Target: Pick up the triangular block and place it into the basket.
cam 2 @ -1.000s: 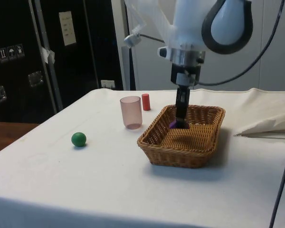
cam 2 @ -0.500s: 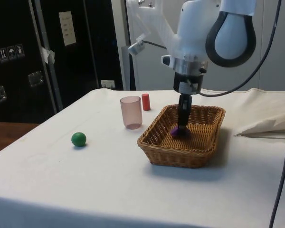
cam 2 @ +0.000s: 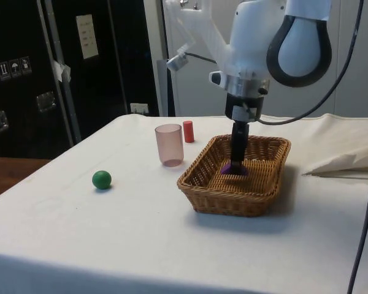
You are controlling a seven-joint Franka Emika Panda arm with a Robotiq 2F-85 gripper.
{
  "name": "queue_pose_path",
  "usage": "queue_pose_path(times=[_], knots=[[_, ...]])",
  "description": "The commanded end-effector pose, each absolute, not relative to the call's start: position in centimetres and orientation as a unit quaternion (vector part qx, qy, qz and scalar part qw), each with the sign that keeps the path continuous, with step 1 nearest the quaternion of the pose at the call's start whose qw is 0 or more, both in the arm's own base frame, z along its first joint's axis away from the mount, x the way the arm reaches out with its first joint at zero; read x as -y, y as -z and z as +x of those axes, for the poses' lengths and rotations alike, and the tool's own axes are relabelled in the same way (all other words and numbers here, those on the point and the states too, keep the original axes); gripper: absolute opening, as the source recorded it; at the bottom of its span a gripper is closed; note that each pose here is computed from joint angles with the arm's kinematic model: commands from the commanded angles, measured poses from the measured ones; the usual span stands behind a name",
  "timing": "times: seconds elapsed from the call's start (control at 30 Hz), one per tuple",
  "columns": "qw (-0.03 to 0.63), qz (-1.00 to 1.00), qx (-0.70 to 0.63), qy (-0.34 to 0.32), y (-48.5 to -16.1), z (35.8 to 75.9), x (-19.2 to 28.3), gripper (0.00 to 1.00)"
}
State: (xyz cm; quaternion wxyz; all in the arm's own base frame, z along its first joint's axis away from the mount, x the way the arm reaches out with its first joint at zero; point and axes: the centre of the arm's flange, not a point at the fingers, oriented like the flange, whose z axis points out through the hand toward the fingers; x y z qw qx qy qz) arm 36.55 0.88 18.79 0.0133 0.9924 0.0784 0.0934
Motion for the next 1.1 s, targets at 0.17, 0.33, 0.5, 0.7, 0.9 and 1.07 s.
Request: queue_pose_path(times=[0.17,0.33,0.5,0.7,0.9,1.07], knots=[[0.008,0.992,-0.079,-0.099,-19.5,35.4,-1.1,1.00],[0.007,0.992,-0.079,-0.098,-19.6,34.9,-1.0,1.00],[0.006,0.992,-0.080,-0.099,-19.7,34.6,-1.1,1.00],[0.008,0.992,-0.078,-0.097,-19.2,34.4,-1.0,1.00],[0.008,0.992,-0.079,-0.096,-19.2,34.2,-1.0,1.00],[0.005,0.992,-0.080,-0.099,-20.0,34.3,-0.8,1.00]])
